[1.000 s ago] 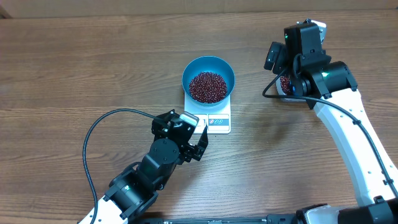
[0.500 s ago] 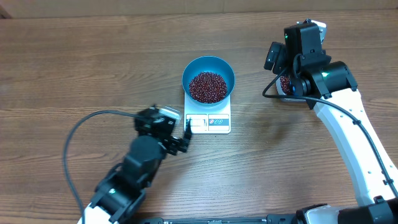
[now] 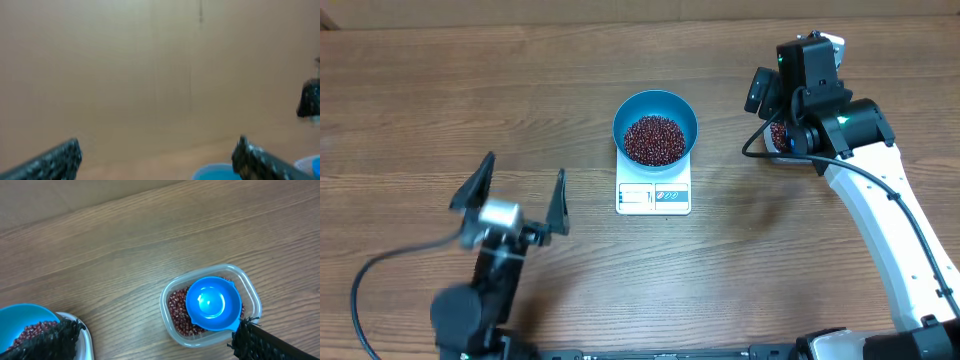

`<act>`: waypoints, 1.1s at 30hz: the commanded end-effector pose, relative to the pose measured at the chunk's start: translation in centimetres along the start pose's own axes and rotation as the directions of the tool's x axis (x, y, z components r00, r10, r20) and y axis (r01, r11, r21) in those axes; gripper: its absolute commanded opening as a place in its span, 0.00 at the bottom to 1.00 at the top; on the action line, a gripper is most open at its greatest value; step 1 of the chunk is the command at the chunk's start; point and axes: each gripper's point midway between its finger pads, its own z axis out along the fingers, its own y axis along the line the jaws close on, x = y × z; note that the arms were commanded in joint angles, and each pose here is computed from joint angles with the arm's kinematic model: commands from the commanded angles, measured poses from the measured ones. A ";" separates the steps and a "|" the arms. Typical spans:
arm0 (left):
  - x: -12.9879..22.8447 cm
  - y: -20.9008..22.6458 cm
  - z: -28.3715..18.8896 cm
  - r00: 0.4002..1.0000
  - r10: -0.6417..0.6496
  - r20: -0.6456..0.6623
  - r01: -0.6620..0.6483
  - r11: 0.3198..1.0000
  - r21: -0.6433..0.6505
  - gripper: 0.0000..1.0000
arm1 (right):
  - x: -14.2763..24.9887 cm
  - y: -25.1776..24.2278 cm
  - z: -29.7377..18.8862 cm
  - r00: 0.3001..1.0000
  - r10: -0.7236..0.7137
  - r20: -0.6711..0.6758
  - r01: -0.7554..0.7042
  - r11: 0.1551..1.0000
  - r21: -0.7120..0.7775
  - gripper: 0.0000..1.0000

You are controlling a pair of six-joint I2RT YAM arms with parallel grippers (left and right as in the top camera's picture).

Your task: Scoop item into bowl and weigh 150g on scale

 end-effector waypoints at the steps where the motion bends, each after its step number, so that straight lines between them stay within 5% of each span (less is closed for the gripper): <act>1: 0.7 0.5 -2.1 0.989 0.046 0.142 -0.045 0.999 -0.016 1.00 | -1.3 0.2 -1.2 0.999 0.020 0.042 -0.020 1.000 -0.018 1.00; 6: 1.2 2.6 -4.2 0.972 0.055 0.228 -0.033 0.995 -0.099 0.99 | -1.3 0.2 -1.2 0.999 0.020 0.042 -0.020 1.000 -0.018 1.00; 18: 9.8 4.6 -5.4 0.995 -0.022 -0.094 0.004 0.982 -0.188 1.00 | -1.3 0.2 -1.2 0.999 0.020 0.042 -0.020 1.000 -0.018 1.00; 23: 15.3 4.6 -6.6 0.946 0.007 -0.324 -0.067 0.983 -0.173 0.99 | -1.3 0.2 -1.2 0.999 0.020 0.042 -0.020 1.000 -0.018 1.00; 33: 15.7 4.6 -6.7 0.936 0.044 -0.350 -0.105 0.982 -0.159 1.00 | -1.3 0.2 -1.2 0.999 0.020 0.042 -0.020 1.000 -0.018 1.00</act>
